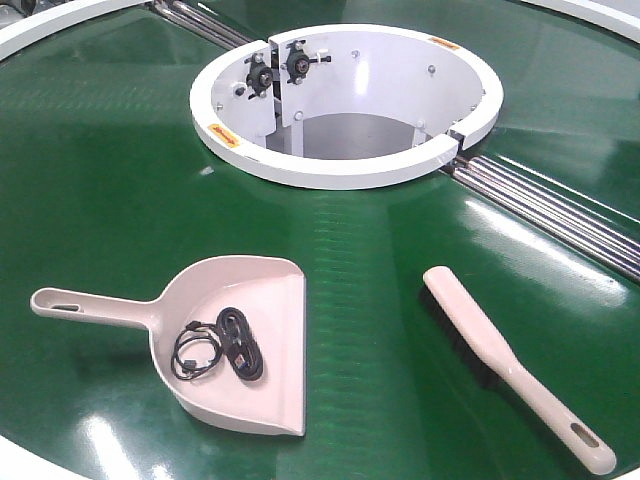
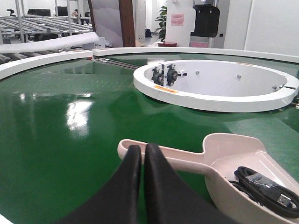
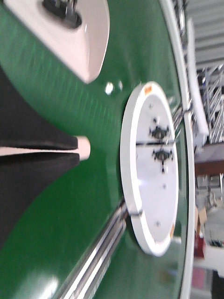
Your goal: Clean and inspect green conveyor with broom and dustpan
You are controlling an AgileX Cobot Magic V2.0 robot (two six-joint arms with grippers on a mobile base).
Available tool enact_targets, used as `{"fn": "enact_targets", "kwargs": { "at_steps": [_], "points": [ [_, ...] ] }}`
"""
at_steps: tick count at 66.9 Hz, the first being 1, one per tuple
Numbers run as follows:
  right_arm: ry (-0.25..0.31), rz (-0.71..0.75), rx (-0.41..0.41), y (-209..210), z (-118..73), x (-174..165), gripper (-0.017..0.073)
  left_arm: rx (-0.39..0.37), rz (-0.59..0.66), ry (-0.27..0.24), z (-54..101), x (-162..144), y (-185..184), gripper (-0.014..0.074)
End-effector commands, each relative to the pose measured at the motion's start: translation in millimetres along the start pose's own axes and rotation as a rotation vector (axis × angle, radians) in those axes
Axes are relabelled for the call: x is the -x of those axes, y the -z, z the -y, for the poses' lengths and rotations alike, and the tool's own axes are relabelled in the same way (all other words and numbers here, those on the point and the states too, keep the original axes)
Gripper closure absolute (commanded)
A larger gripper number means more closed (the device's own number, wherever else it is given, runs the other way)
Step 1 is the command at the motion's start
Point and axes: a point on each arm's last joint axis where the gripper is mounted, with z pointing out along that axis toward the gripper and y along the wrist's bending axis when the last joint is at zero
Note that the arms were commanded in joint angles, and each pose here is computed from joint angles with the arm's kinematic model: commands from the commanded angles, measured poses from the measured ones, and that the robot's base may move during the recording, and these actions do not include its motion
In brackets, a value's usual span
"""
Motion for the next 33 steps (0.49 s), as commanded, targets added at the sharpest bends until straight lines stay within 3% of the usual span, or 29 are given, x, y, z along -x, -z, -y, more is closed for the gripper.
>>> {"fn": "enact_targets", "kwargs": {
  "at_steps": [1, 12, 17, 33],
  "points": [
    [0.038, 0.086, -0.096, 2.1, 6.4, 14.5, 0.0568, -0.007, 0.059, 0.013, 0.6, -2.9, -0.2, 0.0601],
    [0.043, 0.090, -0.209, -1.5, 12.9, 6.4, 0.0568, -0.007, 0.059, 0.013, 0.6, -2.9, -0.2, 0.0601],
    [0.067, 0.111, -0.211, -8.3, 13.8, -7.4, 0.0568, -0.007, 0.059, 0.013, 0.6, -2.9, -0.2, 0.0601],
    [0.060, 0.168, -0.174, -19.6, 12.6, -43.9, 0.0568, -0.007, 0.058, 0.013, 0.6, -3.0, -0.2, 0.0601]
  ]
}}
